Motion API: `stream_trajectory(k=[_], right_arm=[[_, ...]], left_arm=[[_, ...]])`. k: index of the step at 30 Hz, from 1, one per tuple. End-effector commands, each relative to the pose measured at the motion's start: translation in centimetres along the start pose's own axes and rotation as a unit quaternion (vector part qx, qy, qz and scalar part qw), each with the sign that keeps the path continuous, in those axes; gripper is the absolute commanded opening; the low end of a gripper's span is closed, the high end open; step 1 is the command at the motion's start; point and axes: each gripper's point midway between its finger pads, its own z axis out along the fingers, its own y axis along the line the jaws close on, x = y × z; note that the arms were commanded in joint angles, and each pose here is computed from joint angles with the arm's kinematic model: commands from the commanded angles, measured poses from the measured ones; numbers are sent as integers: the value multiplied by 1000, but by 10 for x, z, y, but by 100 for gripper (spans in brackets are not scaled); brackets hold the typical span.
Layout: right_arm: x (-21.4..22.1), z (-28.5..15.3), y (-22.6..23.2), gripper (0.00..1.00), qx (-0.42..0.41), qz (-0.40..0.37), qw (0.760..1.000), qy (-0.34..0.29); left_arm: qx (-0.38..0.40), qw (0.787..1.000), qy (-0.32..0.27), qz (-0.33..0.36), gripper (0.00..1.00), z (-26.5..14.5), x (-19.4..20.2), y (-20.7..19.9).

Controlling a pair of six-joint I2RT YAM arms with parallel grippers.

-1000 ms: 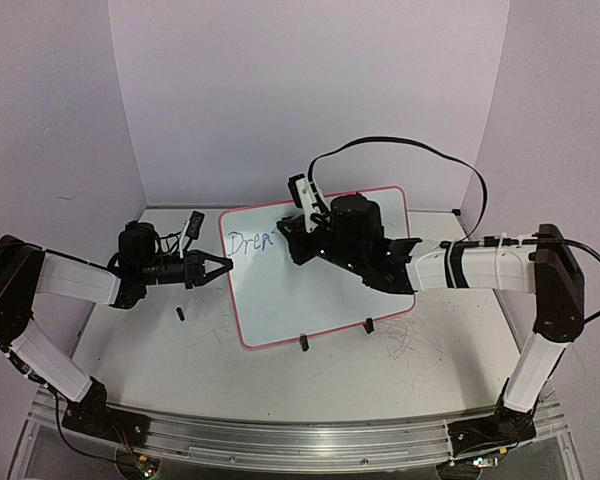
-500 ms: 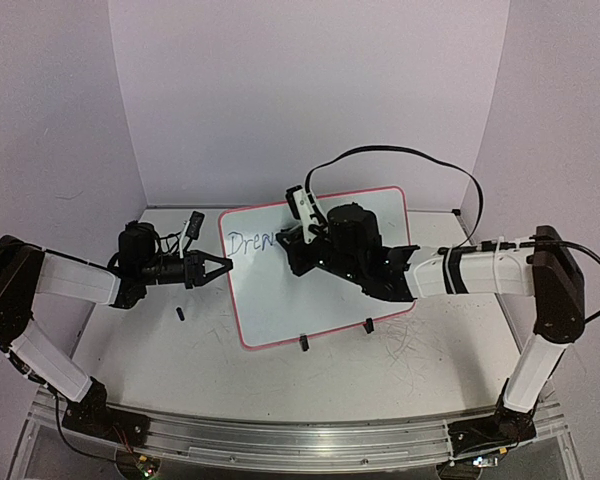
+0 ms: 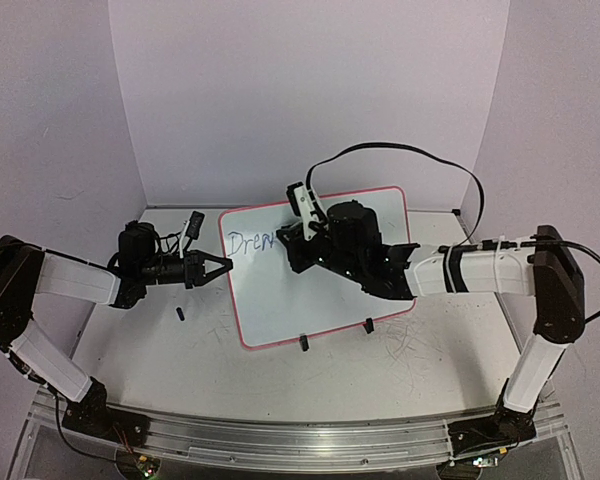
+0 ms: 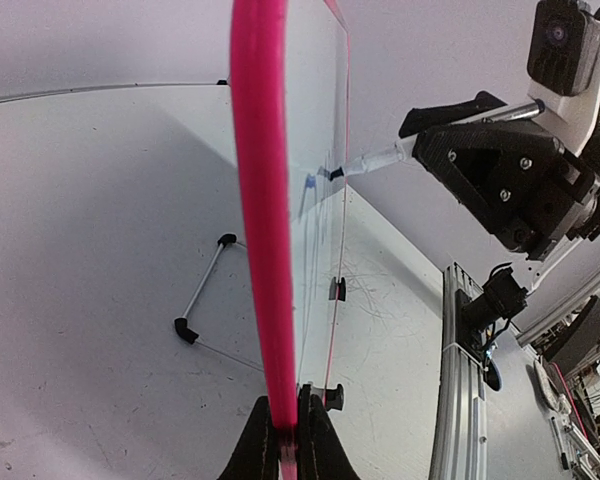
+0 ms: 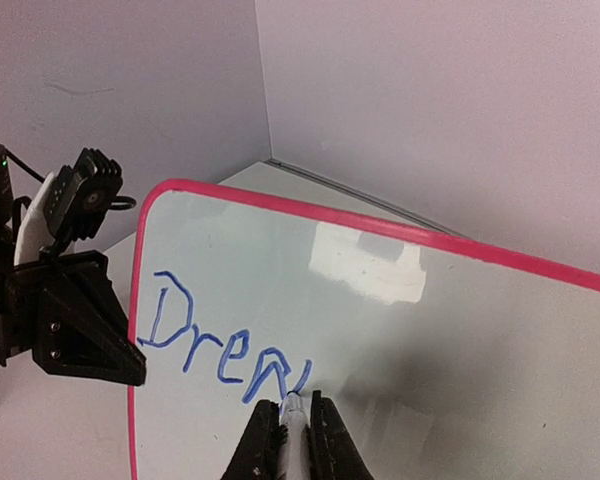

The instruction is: Write a sentence on the whiteboard

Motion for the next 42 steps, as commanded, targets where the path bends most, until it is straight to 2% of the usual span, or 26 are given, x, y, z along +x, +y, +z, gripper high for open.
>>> stream_trajectory(k=[1,10,21,42], right_arm=[[-35,0,-20,0,36,12,998,-41],[-26,-7,-28,0,49,17,998,-30],[1,-14,-17,0,31,27,999,0],[4,-12,-14,0,24,37,999,4]], left_arm=[[3,998,-19,56,0,1,-21,-9],[3,998,-18,56,0,1,-20,-8],[3,998,-18,55,0,1,-20,-9],[5,998,-17,54,0,2,-21,-8]])
